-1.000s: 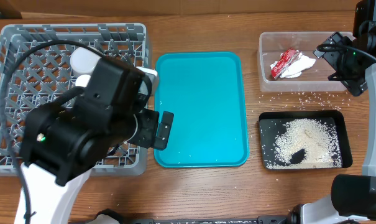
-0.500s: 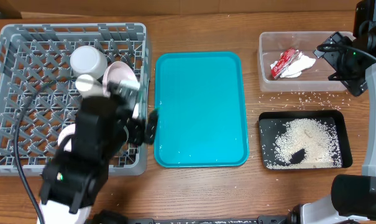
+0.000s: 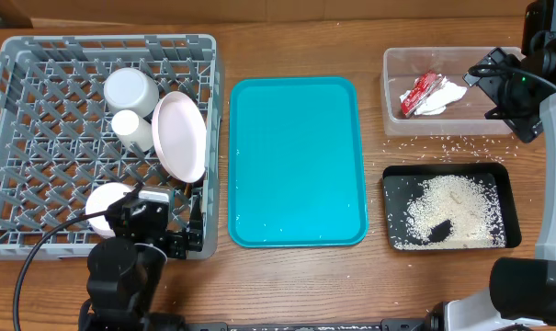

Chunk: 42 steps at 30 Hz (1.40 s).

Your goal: Sort waste into correct bins and load items into the dishwasher

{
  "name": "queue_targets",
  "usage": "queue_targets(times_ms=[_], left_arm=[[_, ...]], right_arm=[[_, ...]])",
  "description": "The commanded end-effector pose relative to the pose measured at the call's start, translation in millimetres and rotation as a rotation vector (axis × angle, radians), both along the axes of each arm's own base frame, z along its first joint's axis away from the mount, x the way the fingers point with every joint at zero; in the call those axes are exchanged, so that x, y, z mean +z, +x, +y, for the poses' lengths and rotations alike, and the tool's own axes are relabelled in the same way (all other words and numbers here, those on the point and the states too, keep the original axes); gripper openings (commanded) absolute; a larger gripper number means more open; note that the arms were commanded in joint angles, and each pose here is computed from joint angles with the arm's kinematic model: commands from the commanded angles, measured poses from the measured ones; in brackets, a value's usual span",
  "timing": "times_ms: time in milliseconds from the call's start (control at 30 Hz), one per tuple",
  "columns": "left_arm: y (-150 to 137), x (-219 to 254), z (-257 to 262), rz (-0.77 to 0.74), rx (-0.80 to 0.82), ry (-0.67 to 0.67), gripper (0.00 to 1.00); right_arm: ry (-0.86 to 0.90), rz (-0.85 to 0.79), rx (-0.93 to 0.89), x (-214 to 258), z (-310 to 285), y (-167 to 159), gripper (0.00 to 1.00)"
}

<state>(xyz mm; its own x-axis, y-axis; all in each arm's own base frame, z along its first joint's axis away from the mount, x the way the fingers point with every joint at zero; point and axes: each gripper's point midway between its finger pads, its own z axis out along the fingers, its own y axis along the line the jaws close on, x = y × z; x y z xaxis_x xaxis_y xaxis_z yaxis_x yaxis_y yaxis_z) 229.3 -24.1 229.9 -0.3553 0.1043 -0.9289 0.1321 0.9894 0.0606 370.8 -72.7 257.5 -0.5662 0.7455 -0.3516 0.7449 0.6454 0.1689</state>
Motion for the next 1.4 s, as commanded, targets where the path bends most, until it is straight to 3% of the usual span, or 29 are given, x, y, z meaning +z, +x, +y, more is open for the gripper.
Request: queue_targets(times_ms=[0,467,900,1133,1300,1367], left_arm=[[4,-3,5,-0.055,0.005,0.045,1.0],[21,-4,28,-0.334,0.102,0.041,1.0],[22,-25,33,-0.477,0.125,0.045,1.0],[16,-35,33,-0.459,0.127,0.046,1.0],[17,-74,33,-0.3,0.124,0.048,1.0],[17,-74,32,-0.3,0.123,0.045,1.0]], right_arm=[[-0.008,-0.01,-0.006,2,-1,1,1.0],[-0.008,-0.01,-0.006,2,-1,2,1.0],[-0.008,-0.01,-0.006,2,-1,2,1.0],[-0.008,-0.01,-0.007,2,-1,2,1.0],[-0.008,-0.01,-0.007,2,-1,2,1.0],[-0.008,-0.01,-0.006,2,-1,2,1.0]])
